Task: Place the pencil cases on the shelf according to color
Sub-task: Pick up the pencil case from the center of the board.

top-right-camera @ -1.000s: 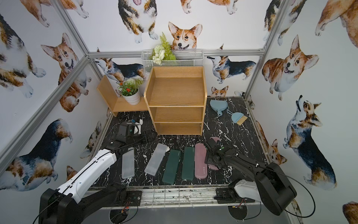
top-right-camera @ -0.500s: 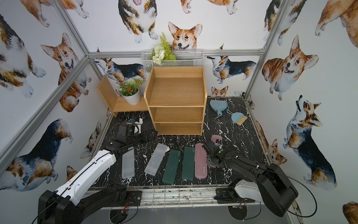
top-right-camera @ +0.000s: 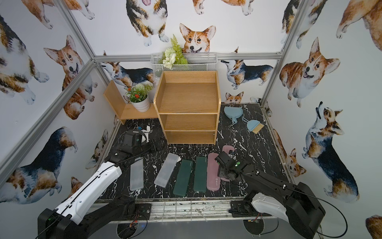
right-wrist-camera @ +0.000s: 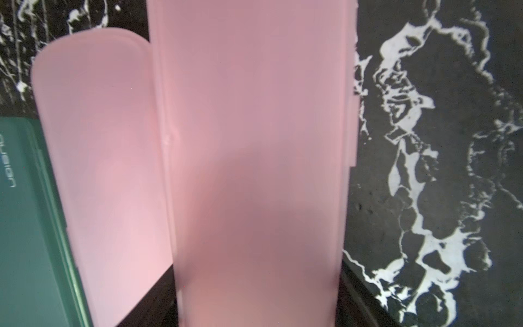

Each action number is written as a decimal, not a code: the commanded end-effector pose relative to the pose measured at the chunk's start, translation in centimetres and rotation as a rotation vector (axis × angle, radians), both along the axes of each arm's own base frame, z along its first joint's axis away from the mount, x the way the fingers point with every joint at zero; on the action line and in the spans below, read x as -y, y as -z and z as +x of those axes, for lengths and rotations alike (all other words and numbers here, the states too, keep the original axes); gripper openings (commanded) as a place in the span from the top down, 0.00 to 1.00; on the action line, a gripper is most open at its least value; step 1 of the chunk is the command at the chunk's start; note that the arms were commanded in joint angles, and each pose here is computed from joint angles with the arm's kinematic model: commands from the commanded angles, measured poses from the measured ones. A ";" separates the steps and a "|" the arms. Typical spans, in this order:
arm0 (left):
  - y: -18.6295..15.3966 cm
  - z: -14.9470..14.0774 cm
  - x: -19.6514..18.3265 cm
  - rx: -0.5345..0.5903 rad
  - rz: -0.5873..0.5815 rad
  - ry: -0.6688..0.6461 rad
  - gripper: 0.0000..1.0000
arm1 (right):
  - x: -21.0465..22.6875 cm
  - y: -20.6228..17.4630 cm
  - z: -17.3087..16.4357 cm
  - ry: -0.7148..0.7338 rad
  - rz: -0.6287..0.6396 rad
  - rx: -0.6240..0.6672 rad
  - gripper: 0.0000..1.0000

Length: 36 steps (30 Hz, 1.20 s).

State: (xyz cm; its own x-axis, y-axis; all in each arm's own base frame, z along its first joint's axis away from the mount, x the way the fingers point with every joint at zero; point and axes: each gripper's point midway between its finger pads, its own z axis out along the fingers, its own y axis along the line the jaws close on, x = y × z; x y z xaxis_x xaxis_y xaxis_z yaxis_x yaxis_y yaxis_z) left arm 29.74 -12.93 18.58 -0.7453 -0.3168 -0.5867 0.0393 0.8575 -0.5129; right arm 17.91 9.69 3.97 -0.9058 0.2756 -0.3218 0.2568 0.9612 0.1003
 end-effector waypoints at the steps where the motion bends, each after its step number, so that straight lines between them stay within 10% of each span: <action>1: -0.3 0.3 0.1 0.007 -0.007 -0.005 0.01 | 0.9 0.5 -0.7 0.015 -0.043 -0.036 0.34; 19: 0.6 0.8 1.0 -0.008 -0.009 0.036 0.01 | 0.4 3.3 -1.5 0.006 -0.049 -0.130 0.07; 36: 0.4 0.8 1.2 0.000 -0.005 0.055 0.01 | 1.1 2.0 -2.5 0.083 0.004 -0.087 0.51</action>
